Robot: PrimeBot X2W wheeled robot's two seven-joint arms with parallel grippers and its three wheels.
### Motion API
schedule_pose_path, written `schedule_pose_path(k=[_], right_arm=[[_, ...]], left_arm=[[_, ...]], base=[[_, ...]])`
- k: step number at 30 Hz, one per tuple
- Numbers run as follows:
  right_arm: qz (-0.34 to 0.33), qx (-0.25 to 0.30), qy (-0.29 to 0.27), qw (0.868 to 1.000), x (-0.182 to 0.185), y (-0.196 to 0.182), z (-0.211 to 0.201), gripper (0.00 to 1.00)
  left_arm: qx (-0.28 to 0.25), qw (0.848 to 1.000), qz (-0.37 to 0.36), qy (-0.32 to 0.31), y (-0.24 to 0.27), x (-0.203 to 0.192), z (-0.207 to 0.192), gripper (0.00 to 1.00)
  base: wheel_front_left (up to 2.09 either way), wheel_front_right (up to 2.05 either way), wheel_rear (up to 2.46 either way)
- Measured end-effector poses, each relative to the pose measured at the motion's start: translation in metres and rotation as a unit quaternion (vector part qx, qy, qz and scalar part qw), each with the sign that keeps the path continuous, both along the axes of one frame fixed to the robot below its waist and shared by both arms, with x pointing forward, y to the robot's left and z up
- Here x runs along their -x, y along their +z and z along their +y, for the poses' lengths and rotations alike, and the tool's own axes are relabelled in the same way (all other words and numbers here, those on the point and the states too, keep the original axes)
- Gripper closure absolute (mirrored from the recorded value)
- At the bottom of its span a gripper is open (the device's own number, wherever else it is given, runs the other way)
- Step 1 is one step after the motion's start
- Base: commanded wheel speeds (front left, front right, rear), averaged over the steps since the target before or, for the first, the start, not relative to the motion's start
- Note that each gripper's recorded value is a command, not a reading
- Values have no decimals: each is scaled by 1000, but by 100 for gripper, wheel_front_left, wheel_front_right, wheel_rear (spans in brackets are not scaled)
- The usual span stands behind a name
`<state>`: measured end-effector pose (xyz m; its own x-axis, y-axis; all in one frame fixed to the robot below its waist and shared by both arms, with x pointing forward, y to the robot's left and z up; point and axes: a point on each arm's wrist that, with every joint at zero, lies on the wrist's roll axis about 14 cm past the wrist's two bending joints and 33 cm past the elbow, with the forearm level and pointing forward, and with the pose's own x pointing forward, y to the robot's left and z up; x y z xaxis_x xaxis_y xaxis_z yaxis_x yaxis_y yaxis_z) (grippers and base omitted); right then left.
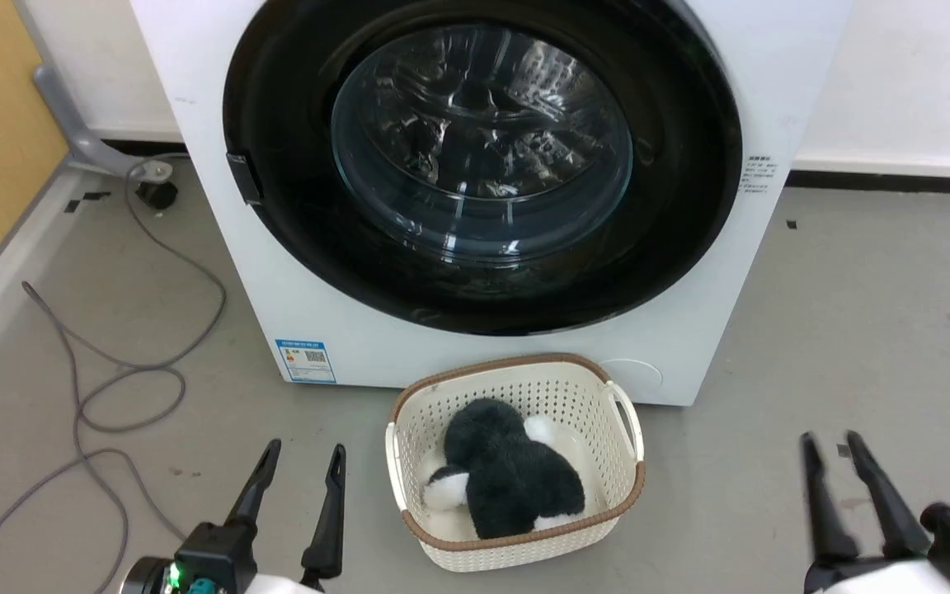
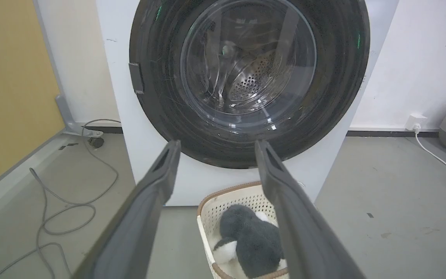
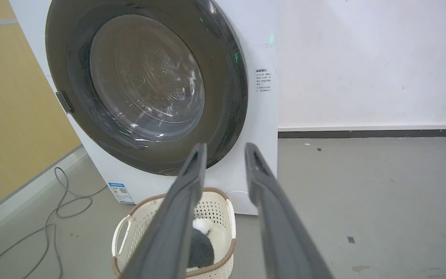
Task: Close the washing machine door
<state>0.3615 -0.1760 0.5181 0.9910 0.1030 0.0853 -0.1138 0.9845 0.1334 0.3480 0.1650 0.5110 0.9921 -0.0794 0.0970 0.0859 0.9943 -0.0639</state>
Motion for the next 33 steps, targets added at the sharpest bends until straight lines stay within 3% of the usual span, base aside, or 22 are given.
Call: schedule_pose_path(k=[18, 19, 33], right_arm=[[6, -2, -4, 1000, 10, -5, 6, 0], [7, -3, -4, 1000, 10, -5, 6, 100], [14, 2, -3, 1000, 10, -7, 6, 100]], left_arm=[[-9, 1000, 13, 8, -8, 8, 3, 0], [-8, 1000, 13, 8, -8, 8, 4, 100], [-9, 1000, 20, 7, -10, 6, 3, 100]], base=[[0, 0, 0], [0, 0, 0], [0, 0, 0]])
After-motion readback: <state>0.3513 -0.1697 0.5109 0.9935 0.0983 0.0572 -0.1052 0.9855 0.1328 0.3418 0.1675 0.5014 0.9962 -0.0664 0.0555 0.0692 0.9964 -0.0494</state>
